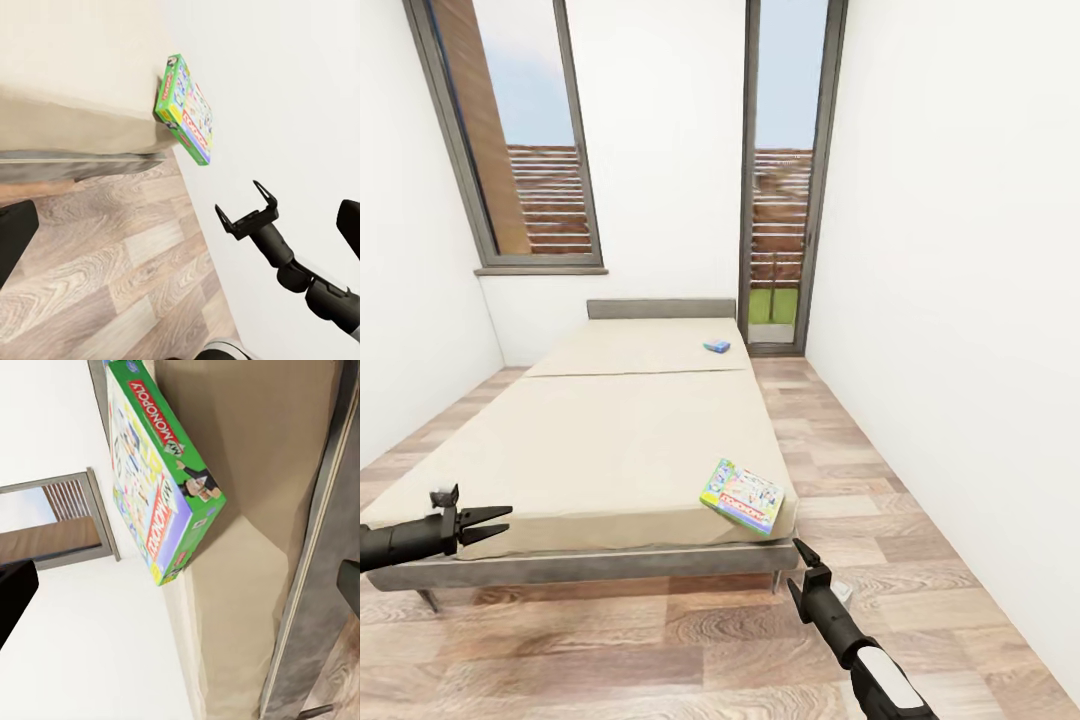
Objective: Put all the toys in the child's room - the three board games (two on the bed and one on the table), the two jigsaw puzzles on the table, and the tennis ball on the table - inside the toy box on the table in the child's room.
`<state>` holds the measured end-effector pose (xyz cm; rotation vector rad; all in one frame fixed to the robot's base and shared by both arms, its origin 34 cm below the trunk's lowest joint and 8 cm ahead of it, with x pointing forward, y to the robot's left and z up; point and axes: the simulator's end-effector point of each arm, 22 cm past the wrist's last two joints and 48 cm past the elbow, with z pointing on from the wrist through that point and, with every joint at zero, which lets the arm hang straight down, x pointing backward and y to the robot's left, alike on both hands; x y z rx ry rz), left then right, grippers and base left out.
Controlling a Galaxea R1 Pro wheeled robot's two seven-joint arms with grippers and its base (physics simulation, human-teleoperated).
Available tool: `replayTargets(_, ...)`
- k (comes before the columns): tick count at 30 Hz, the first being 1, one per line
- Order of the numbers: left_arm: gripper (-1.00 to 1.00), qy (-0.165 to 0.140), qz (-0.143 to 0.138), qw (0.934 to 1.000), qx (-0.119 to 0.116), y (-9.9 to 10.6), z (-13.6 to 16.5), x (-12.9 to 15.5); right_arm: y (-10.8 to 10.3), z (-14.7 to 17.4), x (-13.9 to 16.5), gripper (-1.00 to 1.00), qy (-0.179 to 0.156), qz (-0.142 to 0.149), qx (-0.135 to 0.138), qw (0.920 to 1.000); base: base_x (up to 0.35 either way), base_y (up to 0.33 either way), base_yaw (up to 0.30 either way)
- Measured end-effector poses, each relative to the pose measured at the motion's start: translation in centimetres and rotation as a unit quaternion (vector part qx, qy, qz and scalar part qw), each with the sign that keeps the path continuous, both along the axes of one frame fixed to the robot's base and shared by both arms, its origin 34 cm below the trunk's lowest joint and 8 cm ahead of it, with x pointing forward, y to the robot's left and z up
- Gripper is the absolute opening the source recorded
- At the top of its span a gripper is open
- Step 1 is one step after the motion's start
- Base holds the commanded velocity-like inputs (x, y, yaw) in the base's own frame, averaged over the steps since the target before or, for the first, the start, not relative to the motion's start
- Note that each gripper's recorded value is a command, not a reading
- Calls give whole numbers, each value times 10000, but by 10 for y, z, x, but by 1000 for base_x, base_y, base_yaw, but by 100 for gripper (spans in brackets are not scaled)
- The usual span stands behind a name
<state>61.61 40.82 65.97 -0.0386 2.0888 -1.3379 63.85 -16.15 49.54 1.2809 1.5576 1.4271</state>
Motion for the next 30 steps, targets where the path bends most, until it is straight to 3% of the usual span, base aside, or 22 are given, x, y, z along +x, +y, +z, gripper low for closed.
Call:
replayTargets(8, 100, 17, -16, 10000, 7, -1, -3, -2, 0, 0, 0, 100, 1, -1, 0, 10000, 94, 2, 0)
replayTargets(12, 100, 8, -122, 9999, -20, -14, -6, 0, 0, 0, 0, 100, 1, -1, 1, 10000, 201, 0, 0)
replayTargets(16, 100, 133, -447, 9989, 33, -42, -19, -2, 0, 0, 0, 100, 3, -1, 0, 10000, 74, 0, 0)
replayTargets(22, 100, 465, -995, 9935, 301, -74, -44, -14, 0, 0, 0, 100, 4, 0, -1, 10000, 19, 0, 0)
replayTargets(30, 100, 626, -1181, 9901, 418, -83, -54, -21, 0, 0, 0, 100, 3, -1, -8, 10000, 3, 0, 0)
